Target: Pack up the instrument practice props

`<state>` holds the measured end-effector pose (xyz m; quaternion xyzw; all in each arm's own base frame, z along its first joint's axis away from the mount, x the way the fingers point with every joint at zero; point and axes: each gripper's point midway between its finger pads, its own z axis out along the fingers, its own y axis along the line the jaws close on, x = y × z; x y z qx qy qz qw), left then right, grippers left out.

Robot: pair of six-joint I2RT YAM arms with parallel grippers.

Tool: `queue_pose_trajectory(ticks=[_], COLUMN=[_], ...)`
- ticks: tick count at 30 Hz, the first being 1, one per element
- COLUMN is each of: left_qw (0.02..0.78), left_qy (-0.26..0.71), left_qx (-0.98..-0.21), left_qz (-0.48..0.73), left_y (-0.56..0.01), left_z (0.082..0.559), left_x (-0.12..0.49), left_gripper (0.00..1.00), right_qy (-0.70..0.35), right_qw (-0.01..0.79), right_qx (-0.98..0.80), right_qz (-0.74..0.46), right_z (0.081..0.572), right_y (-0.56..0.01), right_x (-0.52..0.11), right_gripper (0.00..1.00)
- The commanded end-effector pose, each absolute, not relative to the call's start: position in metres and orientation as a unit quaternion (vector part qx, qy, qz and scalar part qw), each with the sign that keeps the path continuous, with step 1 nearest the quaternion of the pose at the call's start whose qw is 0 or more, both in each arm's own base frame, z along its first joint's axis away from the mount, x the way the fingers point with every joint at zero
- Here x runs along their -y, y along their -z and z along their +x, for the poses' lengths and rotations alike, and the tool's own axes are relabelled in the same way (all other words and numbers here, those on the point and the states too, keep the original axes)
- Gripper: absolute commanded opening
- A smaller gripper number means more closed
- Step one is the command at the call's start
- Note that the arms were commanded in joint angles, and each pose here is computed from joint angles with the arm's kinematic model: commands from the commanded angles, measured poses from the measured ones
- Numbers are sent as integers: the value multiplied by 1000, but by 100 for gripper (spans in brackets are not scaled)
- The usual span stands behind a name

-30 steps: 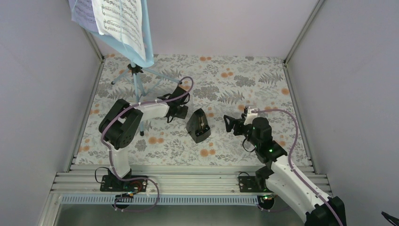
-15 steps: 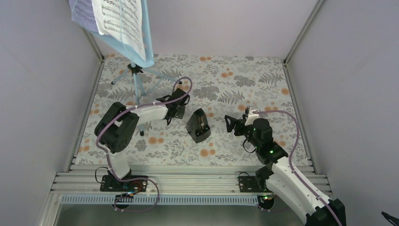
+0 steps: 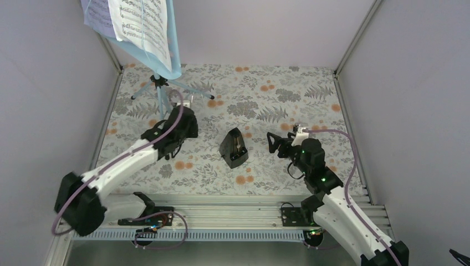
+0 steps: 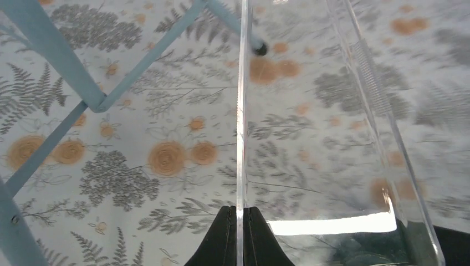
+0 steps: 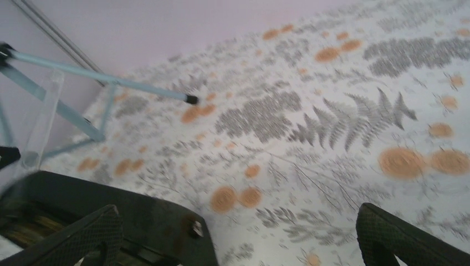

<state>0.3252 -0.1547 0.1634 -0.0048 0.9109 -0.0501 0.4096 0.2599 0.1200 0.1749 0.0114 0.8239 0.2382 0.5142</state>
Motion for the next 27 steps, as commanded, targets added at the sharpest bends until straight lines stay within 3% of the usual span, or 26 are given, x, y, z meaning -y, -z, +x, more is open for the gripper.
queue_pose_trajectory(ticks=[1,8,13,20,27], left_qw=[404,453,440,421,414], left_qy=[160,386,517,591,613], left_qx=[-900,-787,-679,-587,-546], left_qz=[10,163,280,360,393], left_y=[-186,-265,-307,-349,-367], left_z=[293,234,182,141,122], left_x=[170,224,255,280,295], left_gripper=[2,2,2,2,2], right_qy=[-310,-477,-593,-671,-696], right_qw=[553,529,474,472,483], right_qx=[-774,-685,-608,-504,-447], right_qz=[-4,-155,-231,-270,-286], right_z=[255,212,173,138,123], right_y=[-230,-298,-343,-407,-434], right_x=[-134,-194,-219,-222,-226], right_gripper=[100,99,99,100,99])
